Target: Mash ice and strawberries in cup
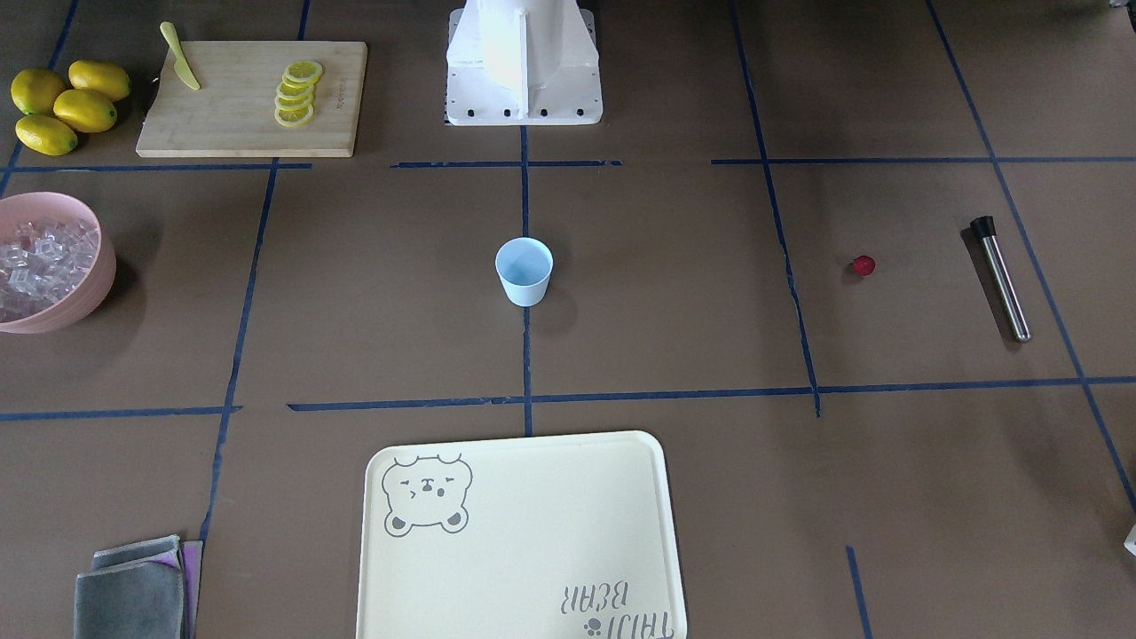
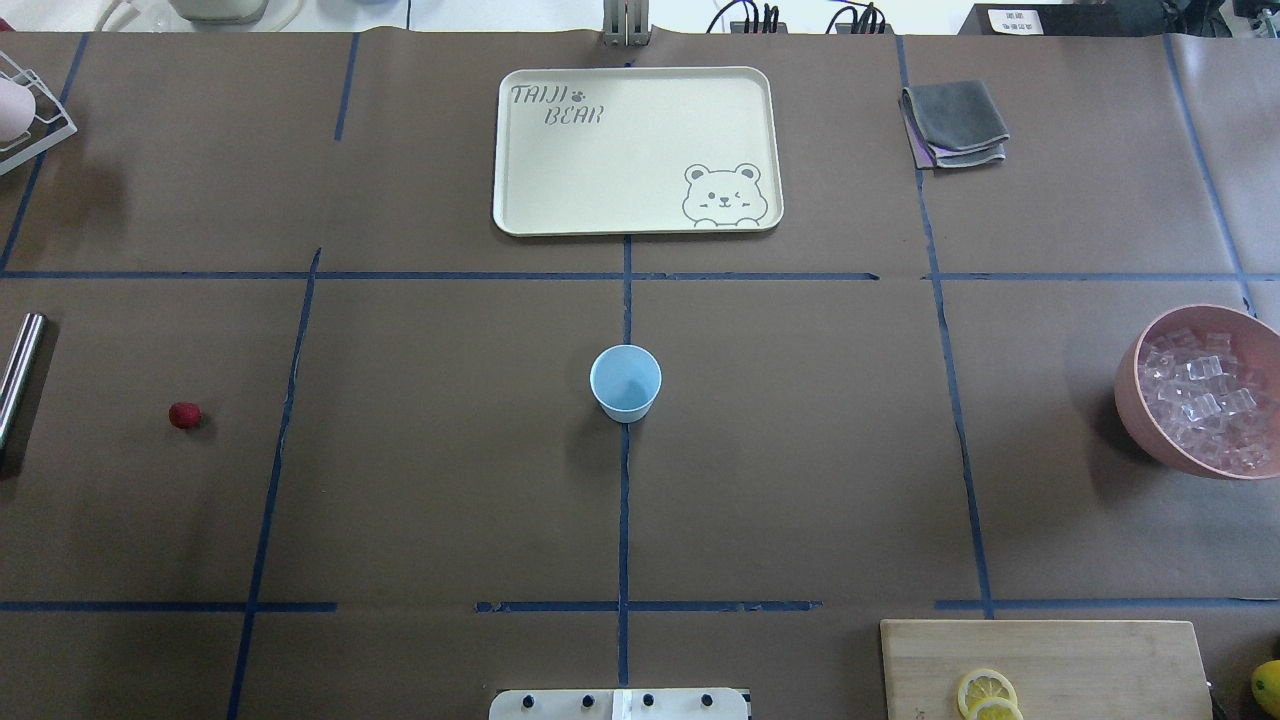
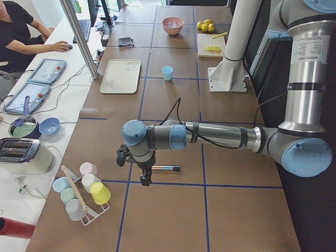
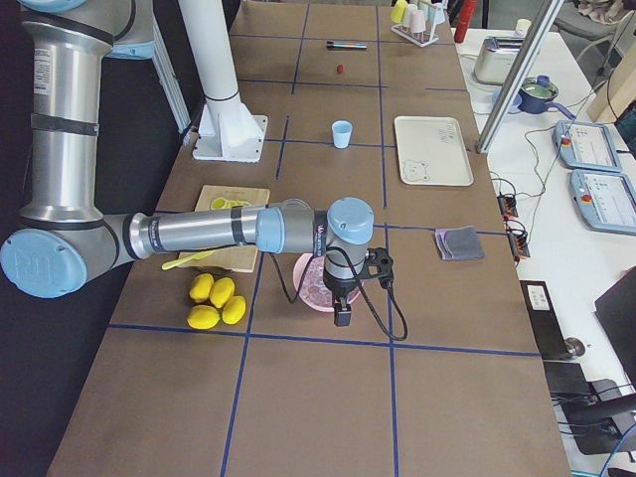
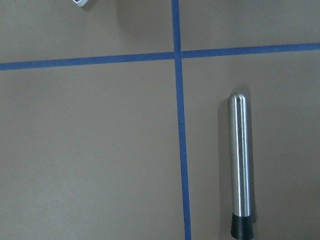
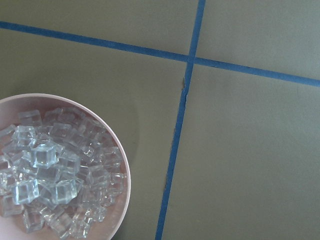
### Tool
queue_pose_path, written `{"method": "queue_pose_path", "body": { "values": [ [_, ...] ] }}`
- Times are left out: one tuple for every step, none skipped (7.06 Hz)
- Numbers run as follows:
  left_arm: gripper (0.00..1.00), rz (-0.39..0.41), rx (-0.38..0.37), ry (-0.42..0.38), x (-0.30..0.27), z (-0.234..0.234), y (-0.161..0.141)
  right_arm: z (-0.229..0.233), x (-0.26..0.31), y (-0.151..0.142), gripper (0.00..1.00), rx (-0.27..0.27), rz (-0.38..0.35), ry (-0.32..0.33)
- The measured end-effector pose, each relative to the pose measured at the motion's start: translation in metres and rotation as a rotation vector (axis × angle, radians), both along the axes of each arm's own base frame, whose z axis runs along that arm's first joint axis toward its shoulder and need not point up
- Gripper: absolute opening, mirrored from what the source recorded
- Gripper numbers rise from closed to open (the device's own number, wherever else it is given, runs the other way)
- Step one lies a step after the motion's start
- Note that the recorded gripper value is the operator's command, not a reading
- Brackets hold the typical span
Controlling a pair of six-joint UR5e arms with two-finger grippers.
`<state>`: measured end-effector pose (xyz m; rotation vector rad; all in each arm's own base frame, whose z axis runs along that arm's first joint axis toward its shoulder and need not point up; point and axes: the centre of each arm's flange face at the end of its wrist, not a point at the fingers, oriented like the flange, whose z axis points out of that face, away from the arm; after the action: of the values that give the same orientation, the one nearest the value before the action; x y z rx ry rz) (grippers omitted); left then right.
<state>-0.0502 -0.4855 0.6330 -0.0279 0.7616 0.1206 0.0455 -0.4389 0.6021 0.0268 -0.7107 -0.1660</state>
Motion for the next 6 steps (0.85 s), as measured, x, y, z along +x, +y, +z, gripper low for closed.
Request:
{"method": "queue_pose_path", "body": {
  "values": [
    [1.00,0.002,0.024,-0.015,-0.001,0.001,0.000,0.000,0.000,0.002,1.00,-0.001,0.001,-0.003],
    [1.00,0.006,0.045,-0.033,-0.002,0.005,0.004,-0.002,0.000,0.005,1.00,0.001,0.002,-0.008],
    [1.00,0.007,0.050,-0.043,-0.002,0.010,0.007,-0.004,0.000,0.006,1.00,0.002,0.002,-0.011],
    [1.00,0.007,0.048,-0.043,-0.002,0.013,0.008,-0.005,-0.001,0.005,1.00,0.002,0.001,-0.014],
    [1.00,0.008,0.046,-0.042,-0.001,0.014,0.009,-0.005,-0.002,0.005,1.00,0.002,0.000,-0.019],
    [1.00,0.008,0.045,-0.041,-0.001,0.016,0.009,-0.004,-0.002,0.005,1.00,0.001,-0.002,-0.022]
  ]
}}
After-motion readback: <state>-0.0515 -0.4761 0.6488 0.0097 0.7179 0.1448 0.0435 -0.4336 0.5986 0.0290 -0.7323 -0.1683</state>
